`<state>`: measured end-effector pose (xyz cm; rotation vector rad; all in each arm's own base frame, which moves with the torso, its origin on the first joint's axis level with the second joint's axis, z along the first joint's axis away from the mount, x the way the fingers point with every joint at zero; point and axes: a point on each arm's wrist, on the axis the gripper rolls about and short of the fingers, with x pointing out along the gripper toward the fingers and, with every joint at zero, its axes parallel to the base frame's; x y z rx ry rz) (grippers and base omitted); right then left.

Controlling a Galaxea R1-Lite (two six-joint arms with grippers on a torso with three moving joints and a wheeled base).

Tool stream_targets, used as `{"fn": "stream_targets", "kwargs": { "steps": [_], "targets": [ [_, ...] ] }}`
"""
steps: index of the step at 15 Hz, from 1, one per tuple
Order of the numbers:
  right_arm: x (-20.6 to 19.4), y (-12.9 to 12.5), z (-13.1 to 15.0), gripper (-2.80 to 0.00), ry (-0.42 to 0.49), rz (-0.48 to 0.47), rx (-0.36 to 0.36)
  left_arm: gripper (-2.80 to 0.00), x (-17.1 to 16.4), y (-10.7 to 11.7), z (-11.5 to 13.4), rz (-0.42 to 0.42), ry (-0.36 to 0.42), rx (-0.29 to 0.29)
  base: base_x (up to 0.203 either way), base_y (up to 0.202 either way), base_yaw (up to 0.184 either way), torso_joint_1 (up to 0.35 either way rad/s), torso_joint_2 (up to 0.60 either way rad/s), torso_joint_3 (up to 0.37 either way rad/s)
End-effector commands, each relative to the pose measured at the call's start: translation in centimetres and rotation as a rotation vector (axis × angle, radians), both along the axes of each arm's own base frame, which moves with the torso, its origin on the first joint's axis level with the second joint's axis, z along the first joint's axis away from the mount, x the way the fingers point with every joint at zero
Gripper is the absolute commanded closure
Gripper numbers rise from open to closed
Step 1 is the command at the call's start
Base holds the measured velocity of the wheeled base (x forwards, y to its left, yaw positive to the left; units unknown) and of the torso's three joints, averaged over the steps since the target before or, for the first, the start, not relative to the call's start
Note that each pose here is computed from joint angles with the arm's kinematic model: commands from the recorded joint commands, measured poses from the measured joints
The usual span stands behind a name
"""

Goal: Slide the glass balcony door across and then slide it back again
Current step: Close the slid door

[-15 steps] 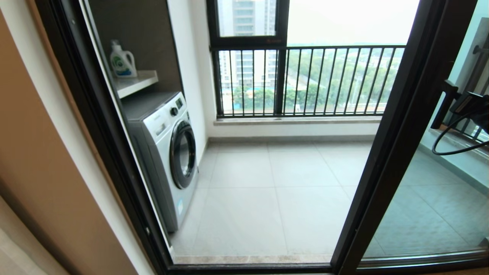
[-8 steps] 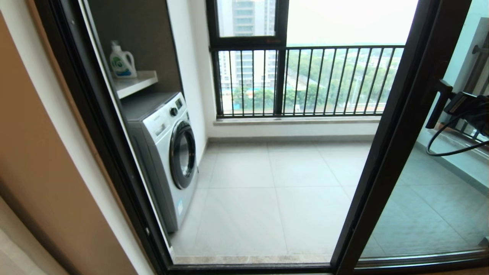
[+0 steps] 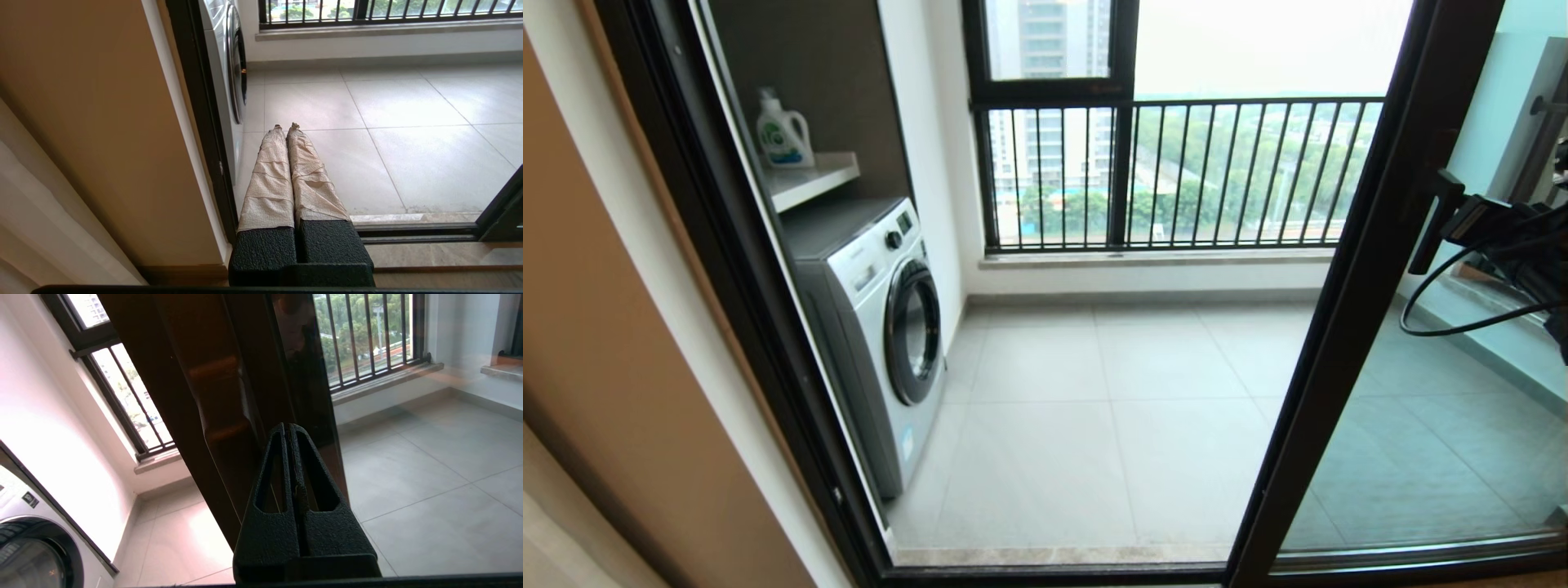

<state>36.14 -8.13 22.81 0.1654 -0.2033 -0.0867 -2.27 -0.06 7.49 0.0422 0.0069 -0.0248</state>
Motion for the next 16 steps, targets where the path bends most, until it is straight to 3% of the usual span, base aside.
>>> {"fn": "stream_targets", "kwargs": {
  "steps": [1, 16],
  "targets": [
    [0.1, 1.1, -0.3, 0.0, 0.003, 0.032, 0.001, 0.0, 0.0, 0.0, 0.0, 0.0, 0.002, 0.001, 0.0, 0.0, 0.0, 0.0, 0.0, 0.0],
    [-1.1, 9.0, -2.2, 0.0, 0.025, 0.168, -0.041, 0.0, 0.0, 0.0, 0.0, 0.0, 0.002, 0.001, 0.0, 0.0, 0.0, 0.0, 0.0, 0.0]
  ]
}}
